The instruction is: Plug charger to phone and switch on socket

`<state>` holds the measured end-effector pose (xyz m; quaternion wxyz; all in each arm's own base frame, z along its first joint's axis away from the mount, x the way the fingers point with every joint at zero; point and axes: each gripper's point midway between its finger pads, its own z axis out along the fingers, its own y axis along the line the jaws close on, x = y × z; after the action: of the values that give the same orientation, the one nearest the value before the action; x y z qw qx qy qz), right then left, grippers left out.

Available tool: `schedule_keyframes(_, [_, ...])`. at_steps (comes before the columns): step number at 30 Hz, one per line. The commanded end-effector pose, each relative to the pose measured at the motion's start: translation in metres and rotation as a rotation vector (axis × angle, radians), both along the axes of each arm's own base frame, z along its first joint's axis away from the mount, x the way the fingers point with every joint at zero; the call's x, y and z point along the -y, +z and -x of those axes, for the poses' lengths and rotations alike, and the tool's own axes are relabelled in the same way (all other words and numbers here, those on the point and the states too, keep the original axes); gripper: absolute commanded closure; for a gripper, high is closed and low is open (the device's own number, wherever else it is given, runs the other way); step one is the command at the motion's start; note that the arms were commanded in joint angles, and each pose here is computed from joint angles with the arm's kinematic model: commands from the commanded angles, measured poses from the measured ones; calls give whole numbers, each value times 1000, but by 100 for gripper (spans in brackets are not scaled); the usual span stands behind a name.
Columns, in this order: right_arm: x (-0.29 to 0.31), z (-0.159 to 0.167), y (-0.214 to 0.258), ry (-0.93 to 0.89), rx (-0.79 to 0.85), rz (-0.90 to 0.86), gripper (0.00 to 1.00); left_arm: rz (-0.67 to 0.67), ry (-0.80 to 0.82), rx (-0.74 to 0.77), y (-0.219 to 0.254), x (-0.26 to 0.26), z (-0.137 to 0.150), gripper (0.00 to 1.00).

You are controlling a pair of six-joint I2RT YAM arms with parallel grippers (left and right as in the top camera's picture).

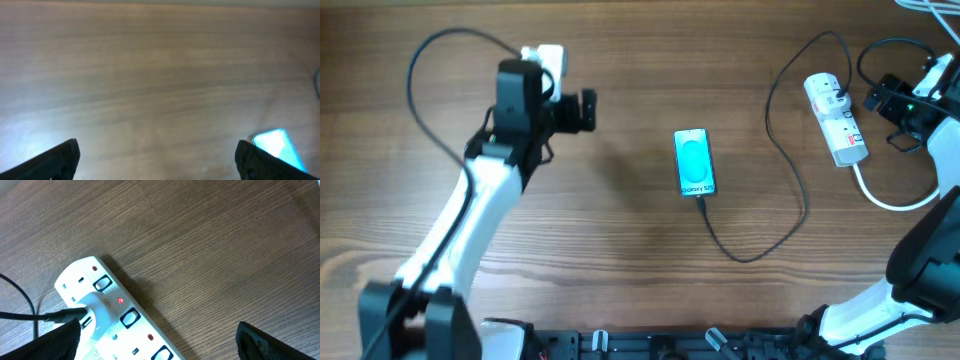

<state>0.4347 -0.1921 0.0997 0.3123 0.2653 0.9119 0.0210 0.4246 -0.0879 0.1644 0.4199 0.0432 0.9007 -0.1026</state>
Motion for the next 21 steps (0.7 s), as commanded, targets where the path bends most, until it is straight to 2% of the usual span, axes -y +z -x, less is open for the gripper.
schedule_keyframes(1, [-2, -3, -4, 20, -3, -7, 0, -26, 57, 14, -35, -30, 34, 0])
schedule_keyframes(8, [-2, -3, -4, 20, -3, -7, 0, 78, 115, 99, -84, -50, 97, 0])
schedule_keyframes(21, [-2, -3, -4, 20, -3, -7, 0, 113, 172, 51, -116, -68, 137, 0])
